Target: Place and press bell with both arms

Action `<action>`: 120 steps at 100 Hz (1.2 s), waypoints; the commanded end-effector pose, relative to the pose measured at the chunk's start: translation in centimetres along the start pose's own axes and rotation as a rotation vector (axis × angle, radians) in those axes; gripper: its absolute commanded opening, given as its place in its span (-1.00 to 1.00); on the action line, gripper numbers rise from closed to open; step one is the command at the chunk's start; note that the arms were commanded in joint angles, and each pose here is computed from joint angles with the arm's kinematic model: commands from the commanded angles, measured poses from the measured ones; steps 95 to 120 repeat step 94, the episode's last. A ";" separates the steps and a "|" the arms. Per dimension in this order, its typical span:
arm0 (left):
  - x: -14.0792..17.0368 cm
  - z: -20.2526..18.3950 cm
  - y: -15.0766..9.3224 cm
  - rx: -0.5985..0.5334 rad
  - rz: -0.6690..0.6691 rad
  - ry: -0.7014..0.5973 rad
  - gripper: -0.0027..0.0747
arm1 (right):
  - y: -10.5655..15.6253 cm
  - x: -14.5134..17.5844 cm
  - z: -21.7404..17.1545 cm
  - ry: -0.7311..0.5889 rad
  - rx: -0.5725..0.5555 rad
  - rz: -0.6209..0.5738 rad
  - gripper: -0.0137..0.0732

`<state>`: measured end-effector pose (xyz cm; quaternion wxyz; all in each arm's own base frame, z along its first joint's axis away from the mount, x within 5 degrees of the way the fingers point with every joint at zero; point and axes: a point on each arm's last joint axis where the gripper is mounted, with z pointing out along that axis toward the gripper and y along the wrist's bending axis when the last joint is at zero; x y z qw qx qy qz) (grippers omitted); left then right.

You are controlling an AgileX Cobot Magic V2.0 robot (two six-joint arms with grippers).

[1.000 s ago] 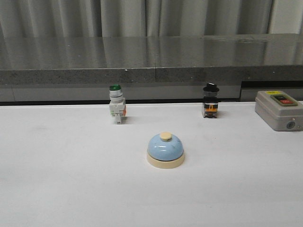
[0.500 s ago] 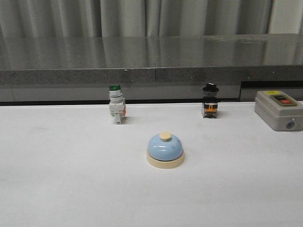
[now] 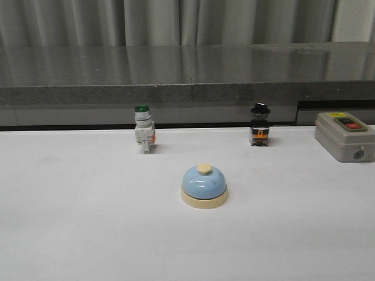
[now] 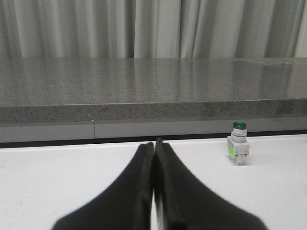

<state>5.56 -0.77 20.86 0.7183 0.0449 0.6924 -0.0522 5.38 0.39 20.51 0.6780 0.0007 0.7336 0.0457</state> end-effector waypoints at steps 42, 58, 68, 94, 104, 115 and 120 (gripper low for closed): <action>0.5 -0.1 0.0 0.010 -0.007 -0.070 -0.98 | -0.1 -0.5 0.0 -0.178 0.004 -0.005 -0.82; 0.5 -0.1 0.0 0.010 -0.007 -0.070 -0.98 | -0.1 -0.5 0.0 -0.178 0.004 -0.005 -0.82; 0.5 -0.1 0.0 0.010 -0.007 -0.070 -0.98 | -0.1 -0.5 0.0 -0.178 0.004 -0.005 -0.82; 0.5 -0.1 0.0 0.010 -0.007 -0.070 -0.98 | -0.1 -0.5 0.0 -0.178 0.004 -0.005 -0.82; 0.5 -0.1 0.0 0.010 -0.007 -0.070 -0.98 | -0.1 -0.5 0.0 -0.178 0.004 -0.005 -0.82; 0.5 -0.1 0.0 0.010 -0.007 -0.070 -0.98 | -0.1 -0.5 0.0 -0.178 0.004 -0.005 -0.82; 0.5 -0.1 0.0 0.010 -0.007 -0.070 -0.98 | -0.1 -0.5 0.0 -0.178 0.004 -0.005 -0.82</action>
